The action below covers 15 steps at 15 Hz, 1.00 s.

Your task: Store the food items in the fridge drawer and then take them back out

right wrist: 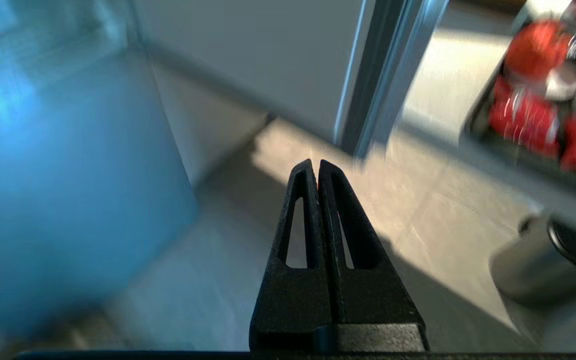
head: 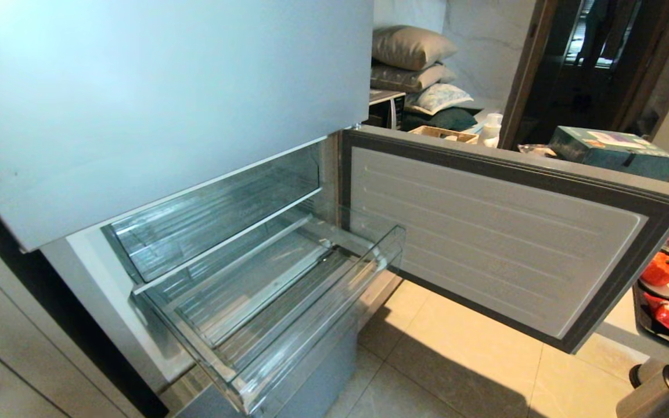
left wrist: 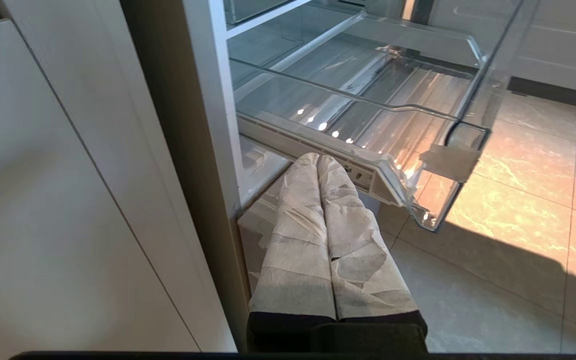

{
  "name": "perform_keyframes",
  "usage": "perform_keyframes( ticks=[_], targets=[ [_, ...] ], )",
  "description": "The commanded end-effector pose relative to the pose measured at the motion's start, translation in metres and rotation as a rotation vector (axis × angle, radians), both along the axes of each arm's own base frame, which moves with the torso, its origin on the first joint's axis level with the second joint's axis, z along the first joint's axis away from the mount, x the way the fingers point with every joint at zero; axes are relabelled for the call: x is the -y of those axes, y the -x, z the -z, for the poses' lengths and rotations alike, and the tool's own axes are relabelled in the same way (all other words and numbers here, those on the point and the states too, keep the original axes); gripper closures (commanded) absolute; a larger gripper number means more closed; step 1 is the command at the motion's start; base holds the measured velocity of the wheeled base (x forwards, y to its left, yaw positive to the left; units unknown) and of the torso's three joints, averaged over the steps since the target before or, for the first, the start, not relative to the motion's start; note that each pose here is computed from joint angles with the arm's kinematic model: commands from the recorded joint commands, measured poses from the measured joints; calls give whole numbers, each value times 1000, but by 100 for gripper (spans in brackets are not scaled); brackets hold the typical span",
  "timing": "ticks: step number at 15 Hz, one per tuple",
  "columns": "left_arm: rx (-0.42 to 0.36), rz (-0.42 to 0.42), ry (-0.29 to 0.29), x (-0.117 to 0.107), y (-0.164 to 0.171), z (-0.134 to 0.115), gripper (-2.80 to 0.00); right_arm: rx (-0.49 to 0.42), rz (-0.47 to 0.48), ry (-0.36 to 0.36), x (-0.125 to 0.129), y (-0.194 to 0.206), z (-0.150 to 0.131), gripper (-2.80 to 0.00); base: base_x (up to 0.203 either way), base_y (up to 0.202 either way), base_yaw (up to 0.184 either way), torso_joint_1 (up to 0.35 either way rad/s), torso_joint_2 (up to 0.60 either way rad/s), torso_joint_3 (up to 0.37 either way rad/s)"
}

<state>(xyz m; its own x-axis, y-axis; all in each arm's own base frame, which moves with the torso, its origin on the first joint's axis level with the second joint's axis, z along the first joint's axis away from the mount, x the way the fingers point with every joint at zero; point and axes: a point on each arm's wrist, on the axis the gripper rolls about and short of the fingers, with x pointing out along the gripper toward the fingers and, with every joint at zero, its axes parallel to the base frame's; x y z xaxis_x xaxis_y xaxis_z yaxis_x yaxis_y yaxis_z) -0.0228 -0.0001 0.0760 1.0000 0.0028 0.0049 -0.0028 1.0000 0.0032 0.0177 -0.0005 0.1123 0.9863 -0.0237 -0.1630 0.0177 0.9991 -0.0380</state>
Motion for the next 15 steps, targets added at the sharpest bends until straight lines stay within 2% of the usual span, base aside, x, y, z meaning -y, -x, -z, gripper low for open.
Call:
perform_keyframes(
  ticks=[1,3,5,15],
  targets=[
    [1,0,0,0,0,0,0,63,-16,10,0,24,23,0,0,0,0,0,0,0],
    [1,0,0,0,0,0,0,92,-14,12,0,34,32,0,0,0,0,0,0,0],
    [1,0,0,0,0,0,0,166,-18,19,0,41,36,0,0,0,0,0,0,0],
    [1,0,0,0,0,0,0,153,-17,22,0,40,38,0,1,-1,8,0,0,0]
  ],
)
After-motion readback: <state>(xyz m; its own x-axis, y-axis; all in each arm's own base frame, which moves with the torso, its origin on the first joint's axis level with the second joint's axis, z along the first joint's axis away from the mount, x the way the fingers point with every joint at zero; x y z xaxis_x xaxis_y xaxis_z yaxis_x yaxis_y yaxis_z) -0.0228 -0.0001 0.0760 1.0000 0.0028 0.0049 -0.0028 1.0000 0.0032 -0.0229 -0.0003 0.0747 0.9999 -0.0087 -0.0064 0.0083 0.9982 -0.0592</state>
